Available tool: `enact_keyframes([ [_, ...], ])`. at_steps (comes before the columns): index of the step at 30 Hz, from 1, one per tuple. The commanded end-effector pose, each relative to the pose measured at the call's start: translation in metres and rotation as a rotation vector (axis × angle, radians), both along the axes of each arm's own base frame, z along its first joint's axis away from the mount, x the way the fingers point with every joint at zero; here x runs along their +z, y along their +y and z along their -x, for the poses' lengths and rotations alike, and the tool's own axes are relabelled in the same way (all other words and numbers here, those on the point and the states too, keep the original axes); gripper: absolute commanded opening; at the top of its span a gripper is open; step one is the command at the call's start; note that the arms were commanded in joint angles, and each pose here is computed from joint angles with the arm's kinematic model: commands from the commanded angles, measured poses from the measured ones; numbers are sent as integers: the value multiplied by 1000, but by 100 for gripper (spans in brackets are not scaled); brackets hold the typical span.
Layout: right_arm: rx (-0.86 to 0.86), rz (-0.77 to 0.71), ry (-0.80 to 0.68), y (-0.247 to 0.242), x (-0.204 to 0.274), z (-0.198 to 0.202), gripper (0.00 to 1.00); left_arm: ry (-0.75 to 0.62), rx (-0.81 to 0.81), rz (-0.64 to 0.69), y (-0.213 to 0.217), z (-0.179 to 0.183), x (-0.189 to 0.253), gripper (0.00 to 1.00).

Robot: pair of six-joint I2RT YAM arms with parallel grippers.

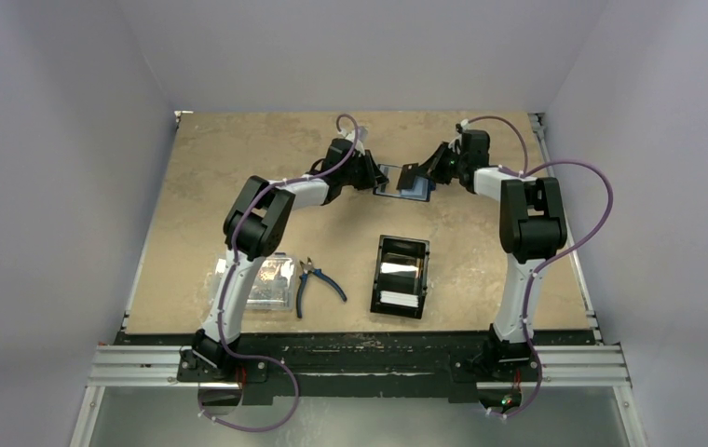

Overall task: Put the credit cards into the card holder
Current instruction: Insert the credit card into the card holder.

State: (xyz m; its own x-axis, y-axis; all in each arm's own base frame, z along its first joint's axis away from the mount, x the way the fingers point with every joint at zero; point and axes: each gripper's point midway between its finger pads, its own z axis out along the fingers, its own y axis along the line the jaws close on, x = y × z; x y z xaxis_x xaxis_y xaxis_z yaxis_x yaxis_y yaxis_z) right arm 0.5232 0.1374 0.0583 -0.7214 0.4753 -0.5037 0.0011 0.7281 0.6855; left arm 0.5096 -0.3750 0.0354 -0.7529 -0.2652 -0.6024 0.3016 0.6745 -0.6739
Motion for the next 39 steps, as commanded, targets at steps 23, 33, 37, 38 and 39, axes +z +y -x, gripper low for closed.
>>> enact_keyframes([
  [23,35,-89,159,14,-17,14,0,81,24,-35,11,6,-18,9],
  [33,150,-119,187,25,-20,17,0,90,5,-36,8,5,-24,9],
  [37,145,-61,201,17,-21,22,0,91,6,-48,9,6,-27,9],
  [38,143,-50,202,15,-21,23,0,93,7,-52,10,6,-29,9],
  [39,143,-44,206,13,-22,24,0,93,8,-52,10,5,-29,9],
])
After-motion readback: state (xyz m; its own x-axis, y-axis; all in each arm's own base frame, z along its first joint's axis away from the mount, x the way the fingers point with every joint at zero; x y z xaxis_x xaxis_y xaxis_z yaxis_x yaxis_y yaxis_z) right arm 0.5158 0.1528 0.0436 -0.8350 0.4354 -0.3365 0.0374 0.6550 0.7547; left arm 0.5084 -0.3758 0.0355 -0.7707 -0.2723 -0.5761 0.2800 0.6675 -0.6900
